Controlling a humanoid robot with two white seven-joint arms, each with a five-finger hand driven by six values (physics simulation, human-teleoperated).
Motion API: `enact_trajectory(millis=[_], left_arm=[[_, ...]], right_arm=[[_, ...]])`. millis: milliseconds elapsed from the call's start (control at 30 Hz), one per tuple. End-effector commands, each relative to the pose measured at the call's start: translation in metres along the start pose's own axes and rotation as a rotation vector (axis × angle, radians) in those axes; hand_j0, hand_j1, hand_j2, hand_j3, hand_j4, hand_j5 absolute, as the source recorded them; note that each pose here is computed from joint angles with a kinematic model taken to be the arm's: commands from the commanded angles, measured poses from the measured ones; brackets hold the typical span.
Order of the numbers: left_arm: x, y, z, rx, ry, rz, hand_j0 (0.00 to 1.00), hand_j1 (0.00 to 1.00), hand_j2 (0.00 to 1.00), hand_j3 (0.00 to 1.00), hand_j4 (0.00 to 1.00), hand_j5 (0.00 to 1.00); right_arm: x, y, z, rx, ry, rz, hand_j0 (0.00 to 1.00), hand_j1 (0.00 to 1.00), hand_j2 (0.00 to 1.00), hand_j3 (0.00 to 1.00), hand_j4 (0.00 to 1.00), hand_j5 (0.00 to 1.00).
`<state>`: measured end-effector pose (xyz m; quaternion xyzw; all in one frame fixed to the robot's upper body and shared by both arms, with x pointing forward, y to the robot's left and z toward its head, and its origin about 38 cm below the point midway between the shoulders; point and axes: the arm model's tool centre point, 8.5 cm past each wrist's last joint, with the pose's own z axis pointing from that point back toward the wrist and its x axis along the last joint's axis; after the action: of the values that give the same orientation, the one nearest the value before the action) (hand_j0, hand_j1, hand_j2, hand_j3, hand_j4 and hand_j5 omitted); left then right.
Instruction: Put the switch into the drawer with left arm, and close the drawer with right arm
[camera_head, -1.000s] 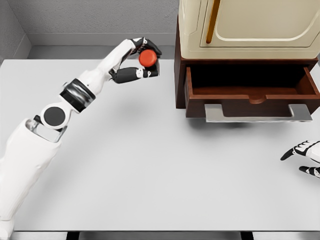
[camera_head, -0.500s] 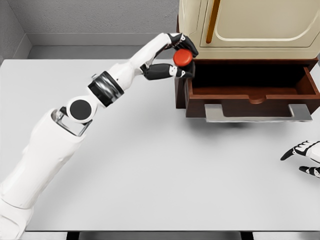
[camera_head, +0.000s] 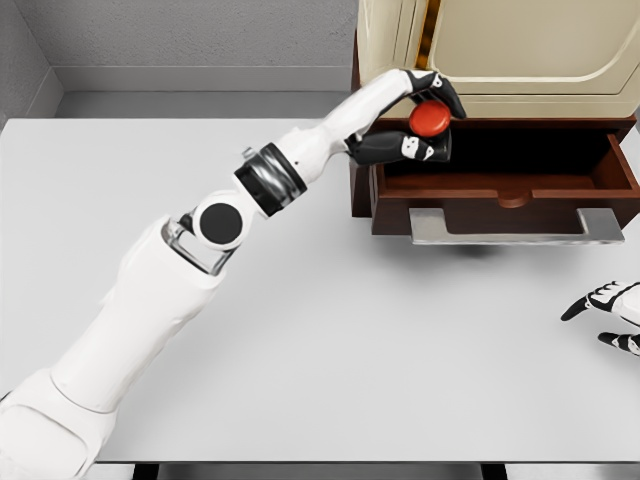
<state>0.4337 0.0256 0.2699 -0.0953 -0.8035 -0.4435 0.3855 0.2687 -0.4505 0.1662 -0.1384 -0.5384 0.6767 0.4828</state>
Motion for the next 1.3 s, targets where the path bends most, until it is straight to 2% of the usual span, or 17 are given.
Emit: enact_trajectory(millis=[0, 133, 200, 333, 400, 467, 500, 533, 633, 900, 1000, 1067, 1100, 1167, 1200, 1233, 1267], left_arm=[[0.002, -0.008, -0.009, -0.005, 0.005, -0.047, 0.43, 0.43, 0.43, 0.43, 0.43, 0.43], [0.004, -0.015, -0.018, -0.030, 0.011, -0.134, 0.43, 0.43, 0.43, 0.43, 0.43, 0.43], [0.004, -0.014, -0.022, -0.033, 0.014, -0.145, 0.43, 0.43, 0.43, 0.43, 0.43, 0.43], [0.009, -0.019, -0.029, -0.053, 0.016, -0.253, 0.43, 0.43, 0.43, 0.43, 0.43, 0.43], [0.009, -0.019, -0.029, -0.053, 0.016, -0.259, 0.44, 0.44, 0.44, 0.44, 0.44, 0.44], [0.007, -0.018, -0.029, -0.054, 0.023, -0.264, 0.54, 0.54, 0.54, 0.54, 0.54, 0.54], [0.006, -0.015, -0.029, -0.055, 0.027, -0.272, 0.73, 0.73, 0.73, 0.73, 0.73, 0.73], [0.005, -0.013, -0.030, -0.055, 0.030, -0.278, 0.81, 0.81, 0.81, 0.81, 0.81, 0.81], [0.005, -0.013, -0.030, -0.060, 0.034, -0.350, 0.92, 0.92, 0.92, 0.92, 0.92, 0.92], [0.009, -0.016, -0.029, -0.062, 0.018, -0.350, 0.94, 0.94, 0.94, 0.94, 0.94, 0.94], [0.030, -0.020, -0.026, -0.067, -0.100, -0.368, 0.94, 0.94, 0.94, 0.94, 0.94, 0.94], [0.050, -0.024, -0.014, -0.083, -0.218, -0.398, 0.95, 0.95, 0.95, 0.95, 0.95, 0.95], [0.057, -0.024, -0.007, -0.083, -0.258, -0.406, 1.00, 1.00, 1.00, 1.00, 1.00, 1.00], [0.069, -0.024, 0.006, -0.064, -0.287, -0.400, 1.00, 1.00, 1.00, 1.00, 1.00, 1.00], [0.073, -0.022, 0.014, -0.060, -0.304, -0.350, 1.00, 1.00, 1.00, 1.00, 1.00, 1.00], [0.066, -0.014, 0.023, -0.066, -0.296, -0.219, 1.00, 1.00, 1.00, 1.00, 1.00, 1.00], [0.057, -0.007, 0.031, -0.073, -0.243, -0.102, 1.00, 1.00, 1.00, 1.00, 1.00, 1.00]], right_arm=[[0.000, -0.001, 0.000, -0.003, 0.000, -0.004, 0.64, 0.64, 0.64, 0.64, 0.64, 0.64], [0.000, -0.001, 0.000, -0.003, 0.000, -0.004, 0.64, 0.64, 0.64, 0.64, 0.64, 0.64], [0.000, -0.001, 0.000, -0.003, 0.000, -0.004, 0.64, 0.64, 0.64, 0.64, 0.64, 0.64], [0.000, -0.001, 0.000, -0.003, 0.001, -0.005, 0.64, 0.64, 0.64, 0.64, 0.64, 0.64], [0.000, 0.000, 0.000, -0.004, 0.001, -0.006, 0.64, 0.64, 0.64, 0.64, 0.64, 0.64], [0.000, -0.001, 0.000, -0.003, 0.001, -0.005, 0.64, 0.64, 0.64, 0.64, 0.64, 0.64], [0.000, -0.001, 0.000, -0.005, 0.001, -0.005, 0.64, 0.64, 0.64, 0.64, 0.64, 0.64], [0.000, -0.001, 0.000, -0.003, 0.001, -0.005, 0.64, 0.64, 0.64, 0.64, 0.64, 0.64], [0.000, 0.000, 0.000, -0.004, 0.001, -0.006, 0.64, 0.64, 0.64, 0.64, 0.64, 0.64], [0.000, 0.000, 0.000, -0.004, 0.001, -0.006, 0.64, 0.64, 0.64, 0.64, 0.64, 0.64], [0.000, -0.001, 0.000, -0.005, 0.001, -0.005, 0.64, 0.64, 0.64, 0.64, 0.64, 0.64], [0.000, -0.001, 0.000, -0.005, 0.001, -0.005, 0.64, 0.64, 0.64, 0.64, 0.64, 0.64], [0.000, -0.001, 0.000, -0.005, 0.001, -0.005, 0.64, 0.64, 0.64, 0.64, 0.64, 0.64], [0.000, -0.001, 0.000, -0.005, 0.001, -0.005, 0.64, 0.64, 0.64, 0.64, 0.64, 0.64], [0.000, -0.001, 0.000, -0.005, 0.001, -0.005, 0.64, 0.64, 0.64, 0.64, 0.64, 0.64], [0.000, -0.001, 0.000, -0.005, 0.001, -0.005, 0.64, 0.64, 0.64, 0.64, 0.64, 0.64], [0.000, -0.001, 0.000, -0.005, 0.001, -0.005, 0.64, 0.64, 0.64, 0.64, 0.64, 0.64]])
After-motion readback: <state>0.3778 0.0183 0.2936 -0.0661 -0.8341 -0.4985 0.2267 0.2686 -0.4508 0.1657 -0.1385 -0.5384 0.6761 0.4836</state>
